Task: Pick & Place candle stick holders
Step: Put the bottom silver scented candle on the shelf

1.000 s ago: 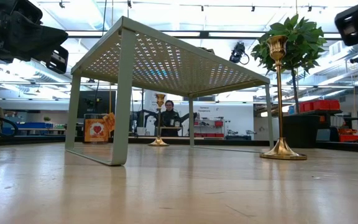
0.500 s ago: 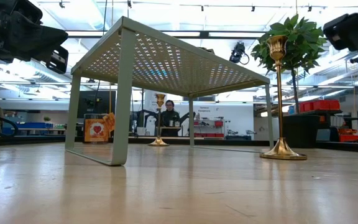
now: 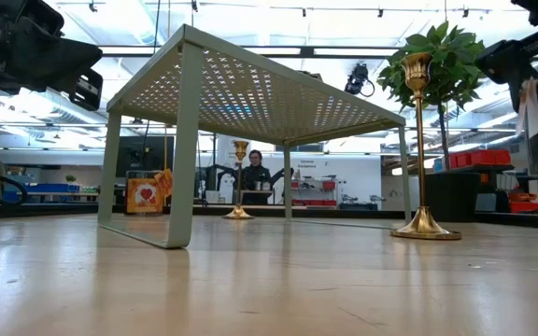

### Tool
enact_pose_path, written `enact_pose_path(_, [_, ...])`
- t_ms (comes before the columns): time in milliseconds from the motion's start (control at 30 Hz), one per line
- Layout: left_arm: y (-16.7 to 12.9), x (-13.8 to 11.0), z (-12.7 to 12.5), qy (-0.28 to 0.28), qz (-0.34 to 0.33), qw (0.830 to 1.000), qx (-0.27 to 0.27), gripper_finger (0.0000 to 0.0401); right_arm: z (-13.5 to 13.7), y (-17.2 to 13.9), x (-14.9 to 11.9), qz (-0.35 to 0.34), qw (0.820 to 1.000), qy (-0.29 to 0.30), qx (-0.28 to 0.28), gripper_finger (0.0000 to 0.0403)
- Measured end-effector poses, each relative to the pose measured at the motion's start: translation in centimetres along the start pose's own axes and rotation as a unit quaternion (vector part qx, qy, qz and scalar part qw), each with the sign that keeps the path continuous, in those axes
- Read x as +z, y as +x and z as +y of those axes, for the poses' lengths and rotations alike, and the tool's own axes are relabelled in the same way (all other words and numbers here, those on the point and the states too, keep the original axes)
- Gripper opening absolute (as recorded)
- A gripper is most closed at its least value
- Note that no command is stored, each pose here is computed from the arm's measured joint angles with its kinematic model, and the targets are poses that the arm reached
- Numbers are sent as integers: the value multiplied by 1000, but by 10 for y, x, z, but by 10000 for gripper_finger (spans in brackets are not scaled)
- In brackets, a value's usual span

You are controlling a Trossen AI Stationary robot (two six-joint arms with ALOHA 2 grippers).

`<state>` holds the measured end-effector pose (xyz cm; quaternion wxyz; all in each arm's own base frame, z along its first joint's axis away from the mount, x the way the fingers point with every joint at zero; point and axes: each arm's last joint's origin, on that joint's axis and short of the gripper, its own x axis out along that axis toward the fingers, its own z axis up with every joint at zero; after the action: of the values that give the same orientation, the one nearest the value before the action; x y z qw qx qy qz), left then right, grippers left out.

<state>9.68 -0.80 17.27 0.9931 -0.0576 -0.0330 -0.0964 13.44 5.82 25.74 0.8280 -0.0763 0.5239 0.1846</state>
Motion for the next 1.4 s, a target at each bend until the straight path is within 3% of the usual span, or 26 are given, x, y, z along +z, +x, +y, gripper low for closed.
enact_pose_path(433, [0,0,0,0,0,1000,0,26,-12,-5,-3,-12,999,31,-20,366])
enact_pose_path(633, [0,0,0,0,0,1000,0,25,-21,-6,-3,-12,996,53,-73,366])
enact_pose_path(1067, [0,0,0,0,0,1000,0,25,-33,-9,-9,10,992,82,-100,365])
enact_pose_path(1400, [0,0,0,0,0,1000,0,25,-39,-43,2,-18,986,100,-134,365])
